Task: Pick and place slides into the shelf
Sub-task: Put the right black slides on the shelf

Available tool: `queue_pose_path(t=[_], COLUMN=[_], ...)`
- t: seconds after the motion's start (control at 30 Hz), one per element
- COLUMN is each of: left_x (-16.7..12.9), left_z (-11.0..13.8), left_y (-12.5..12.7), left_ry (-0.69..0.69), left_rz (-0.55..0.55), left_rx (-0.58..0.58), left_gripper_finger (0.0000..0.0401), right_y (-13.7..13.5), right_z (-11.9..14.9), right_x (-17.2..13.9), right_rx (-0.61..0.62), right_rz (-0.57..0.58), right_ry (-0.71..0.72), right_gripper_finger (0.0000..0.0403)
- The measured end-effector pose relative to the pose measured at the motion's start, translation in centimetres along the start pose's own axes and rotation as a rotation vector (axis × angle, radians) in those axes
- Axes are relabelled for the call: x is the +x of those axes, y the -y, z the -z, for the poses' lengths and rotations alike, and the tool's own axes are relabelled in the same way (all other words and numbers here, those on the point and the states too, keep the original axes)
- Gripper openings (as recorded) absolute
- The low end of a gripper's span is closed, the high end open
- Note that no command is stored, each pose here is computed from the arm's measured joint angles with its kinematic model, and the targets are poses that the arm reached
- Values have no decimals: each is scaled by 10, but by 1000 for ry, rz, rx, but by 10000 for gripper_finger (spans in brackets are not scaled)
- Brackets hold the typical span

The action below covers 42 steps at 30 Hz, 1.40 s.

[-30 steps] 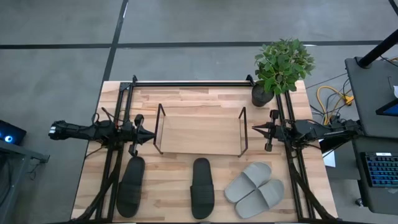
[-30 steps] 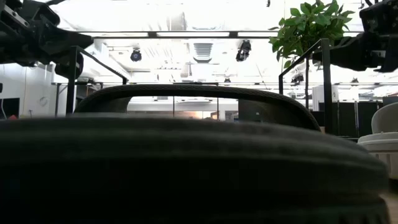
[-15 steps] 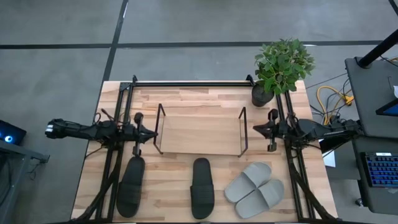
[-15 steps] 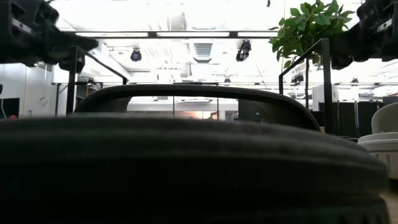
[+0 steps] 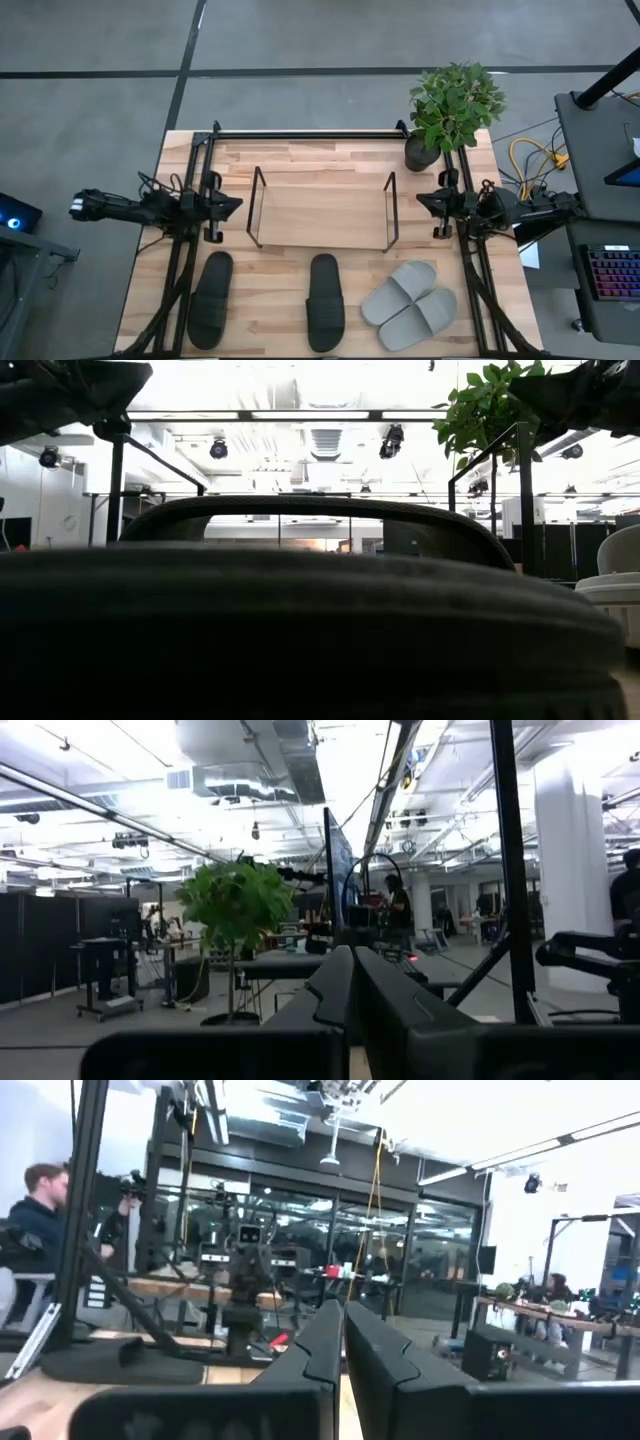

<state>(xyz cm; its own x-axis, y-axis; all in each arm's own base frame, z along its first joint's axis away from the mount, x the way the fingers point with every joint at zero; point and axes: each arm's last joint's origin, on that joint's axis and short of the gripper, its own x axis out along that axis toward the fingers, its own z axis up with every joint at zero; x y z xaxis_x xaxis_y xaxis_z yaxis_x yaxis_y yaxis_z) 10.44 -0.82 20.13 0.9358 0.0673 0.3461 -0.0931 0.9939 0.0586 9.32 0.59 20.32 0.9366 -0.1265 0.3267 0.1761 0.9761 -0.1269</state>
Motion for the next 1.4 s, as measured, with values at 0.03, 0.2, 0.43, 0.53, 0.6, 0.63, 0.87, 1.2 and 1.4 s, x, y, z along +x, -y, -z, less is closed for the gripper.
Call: queue_pose_path(t=[0.03,0.2,0.43,0.53,0.6,0.63,0.87,1.2,1.4], left_x=[1,4,12,18,21,23,33,38,37], left_z=[1,4,-1,-6,-8,-10,-21,-18,-20], left_y=[0,1,8,10,11,11,11,13,12], left_ry=[-10,-29,-26,-25,-23,-10,119,90,102], left_rz=[2,4,189,263,265,262,237,251,249], left_rx=[-13,-36,-44,-46,-47,-47,-55,-53,-54], left_gripper_finger=[0,0,13,38,56,64,89,89,89], right_y=[0,-1,-4,-6,-8,-8,-15,-43,-62], right_z=[0,-6,-35,-34,-35,-37,-59,-67,-65], right_x=[0,0,-1,5,11,15,49,90,105], right_rx=[29,130,182,179,194,197,189,156,82], right_rz=[0,-80,-393,-411,-423,-425,-454,-577,-539], right_ry=[-1,66,220,105,39,18,-111,-389,-454], right_gripper_finger=[9,9,47,72,89,97,126,122,111])
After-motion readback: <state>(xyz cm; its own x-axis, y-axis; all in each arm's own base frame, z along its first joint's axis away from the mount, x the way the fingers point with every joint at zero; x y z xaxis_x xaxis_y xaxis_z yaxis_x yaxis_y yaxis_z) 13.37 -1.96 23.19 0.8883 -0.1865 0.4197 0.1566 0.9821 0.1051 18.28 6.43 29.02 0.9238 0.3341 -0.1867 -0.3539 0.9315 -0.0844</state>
